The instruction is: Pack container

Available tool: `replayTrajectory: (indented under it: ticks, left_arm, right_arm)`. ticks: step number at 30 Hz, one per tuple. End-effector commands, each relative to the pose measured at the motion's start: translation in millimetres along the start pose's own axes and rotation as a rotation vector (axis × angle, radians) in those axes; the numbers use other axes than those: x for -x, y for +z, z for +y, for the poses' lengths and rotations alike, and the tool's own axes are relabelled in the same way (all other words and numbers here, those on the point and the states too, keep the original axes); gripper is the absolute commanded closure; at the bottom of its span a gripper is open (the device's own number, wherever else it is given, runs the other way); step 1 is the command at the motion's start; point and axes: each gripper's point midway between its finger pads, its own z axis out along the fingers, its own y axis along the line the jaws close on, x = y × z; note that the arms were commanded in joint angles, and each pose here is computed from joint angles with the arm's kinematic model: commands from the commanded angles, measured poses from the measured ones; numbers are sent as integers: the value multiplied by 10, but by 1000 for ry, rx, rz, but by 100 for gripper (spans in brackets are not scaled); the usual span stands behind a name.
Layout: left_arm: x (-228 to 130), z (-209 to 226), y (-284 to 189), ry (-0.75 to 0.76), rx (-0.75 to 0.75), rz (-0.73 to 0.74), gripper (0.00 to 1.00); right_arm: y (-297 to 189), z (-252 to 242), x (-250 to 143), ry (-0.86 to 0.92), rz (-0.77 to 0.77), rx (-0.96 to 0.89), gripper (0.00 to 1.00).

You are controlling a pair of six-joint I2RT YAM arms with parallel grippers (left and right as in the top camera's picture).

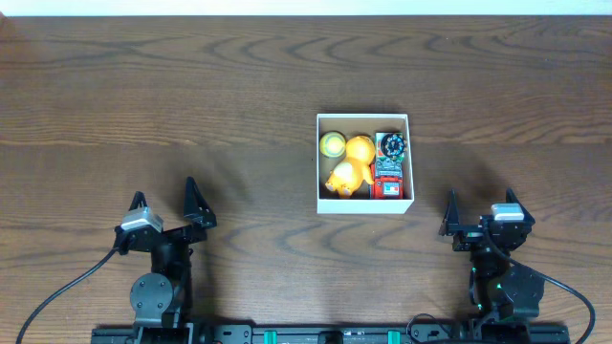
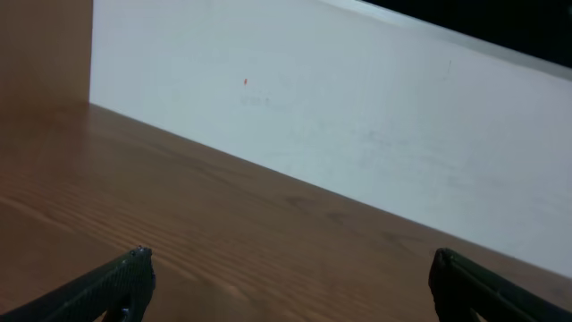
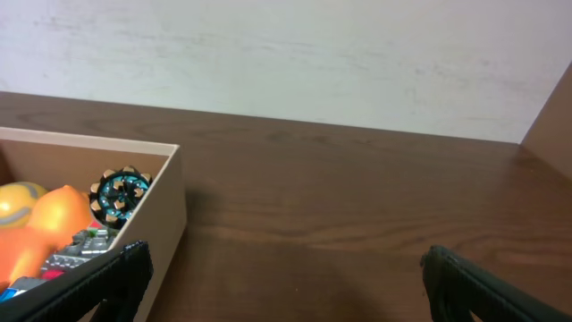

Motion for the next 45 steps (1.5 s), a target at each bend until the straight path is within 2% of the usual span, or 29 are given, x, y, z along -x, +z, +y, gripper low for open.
replayTrajectory:
  ticks: [1,9,14,27,32,45]
  left_arm:
    - [-13,29,-6,59,9,-15,2]
    - [-68,24,-8,61,0,-3,2]
    - [-210,-63,-14,69,-59,59,2]
    - [-591,53,-64,99,-22,217,2]
    - [-592,54,-64,182,-31,217,2]
    - [-589,53,-63,184,-31,216,2]
  right_arm:
    - [1,37,-14,-9,3,17,1]
    - [1,37,-14,-9,3,17,1]
    - [1,37,-14,-9,3,17,1]
    - [1,37,-13,-9,3,17,1]
    - [1,37,-14,-9,3,17,1]
    - [1,37,-14,-9,3,17,1]
